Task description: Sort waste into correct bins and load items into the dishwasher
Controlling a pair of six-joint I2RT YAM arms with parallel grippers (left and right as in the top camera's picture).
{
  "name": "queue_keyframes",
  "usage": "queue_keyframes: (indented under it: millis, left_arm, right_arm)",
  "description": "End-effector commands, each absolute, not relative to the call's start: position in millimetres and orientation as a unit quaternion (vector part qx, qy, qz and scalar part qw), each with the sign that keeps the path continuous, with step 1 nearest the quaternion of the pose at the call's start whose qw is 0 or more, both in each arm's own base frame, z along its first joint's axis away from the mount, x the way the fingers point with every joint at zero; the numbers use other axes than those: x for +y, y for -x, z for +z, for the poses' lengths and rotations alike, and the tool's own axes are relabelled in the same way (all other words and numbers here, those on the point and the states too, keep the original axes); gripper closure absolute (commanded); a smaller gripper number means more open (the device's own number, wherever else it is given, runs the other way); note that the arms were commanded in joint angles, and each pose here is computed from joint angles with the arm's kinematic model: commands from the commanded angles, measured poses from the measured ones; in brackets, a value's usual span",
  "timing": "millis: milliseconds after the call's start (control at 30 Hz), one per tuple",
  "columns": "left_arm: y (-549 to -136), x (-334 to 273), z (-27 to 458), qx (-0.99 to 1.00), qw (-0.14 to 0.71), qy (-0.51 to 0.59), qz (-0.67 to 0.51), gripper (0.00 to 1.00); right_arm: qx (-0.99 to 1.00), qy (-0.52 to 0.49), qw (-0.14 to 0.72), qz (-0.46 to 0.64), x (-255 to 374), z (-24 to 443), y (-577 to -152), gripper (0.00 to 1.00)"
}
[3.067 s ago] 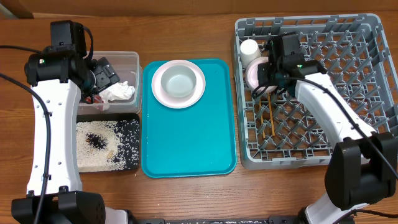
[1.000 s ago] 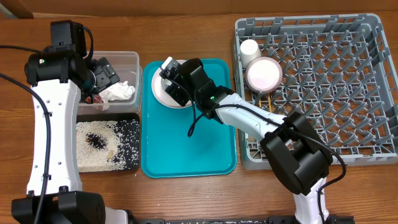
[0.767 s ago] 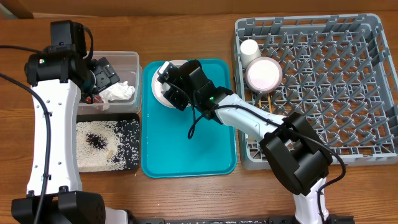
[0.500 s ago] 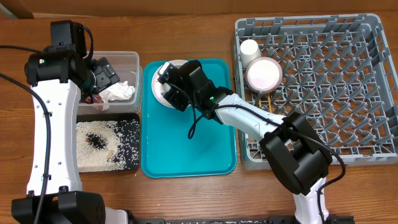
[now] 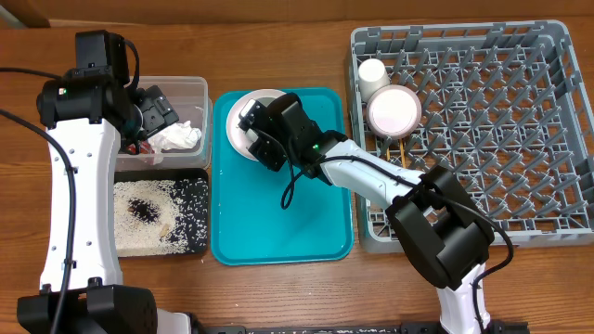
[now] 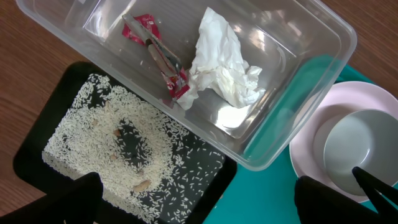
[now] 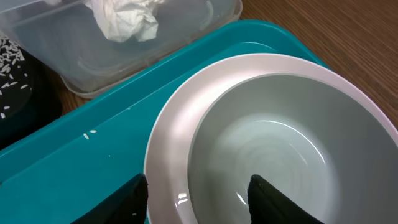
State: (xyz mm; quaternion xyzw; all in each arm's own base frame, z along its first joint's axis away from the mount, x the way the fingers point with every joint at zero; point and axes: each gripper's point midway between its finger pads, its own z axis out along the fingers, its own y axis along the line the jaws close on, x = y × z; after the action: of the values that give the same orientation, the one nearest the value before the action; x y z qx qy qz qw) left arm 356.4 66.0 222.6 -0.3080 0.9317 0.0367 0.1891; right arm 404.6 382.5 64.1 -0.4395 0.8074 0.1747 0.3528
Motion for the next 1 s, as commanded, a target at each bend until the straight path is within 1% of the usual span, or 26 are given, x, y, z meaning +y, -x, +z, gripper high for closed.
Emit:
queue_keyframes:
  millis: [0, 233, 533, 667, 967]
  left_arm:
    - [-358.9, 68.7, 225.7, 0.931, 0.194, 0.307, 0.040, 0.00]
    - [-359.0, 68.7, 225.7, 0.931, 0.194, 0.307, 0.040, 0.00]
    - [-358.9, 68.7, 225.7, 0.931, 0.194, 0.307, 0.040, 0.00]
    - [-358.9, 68.7, 225.7, 0.931, 0.194, 0.307, 0.040, 0.00]
    - [-359.0, 68.6, 225.6, 0.931, 0.194, 0.307, 0.040, 0.00]
  right_arm:
    - [0.813, 0.432, 0.357, 0.158, 378.4, 63.8, -414.4, 0.47]
    - [0.836, 0.419, 0.339, 0.102, 356.9, 51.0, -417.7, 0.46]
    - [0.845, 0.421, 0.317, 0.094, 349.2, 50.0, -409.8, 0.46]
    - [0.851, 0.408, 0.314, 0.101, 347.0, 60.6, -406.2, 0.46]
    - [0.839, 0.403, 0.348, 0.110, 349.7, 95.4, -409.6, 0.46]
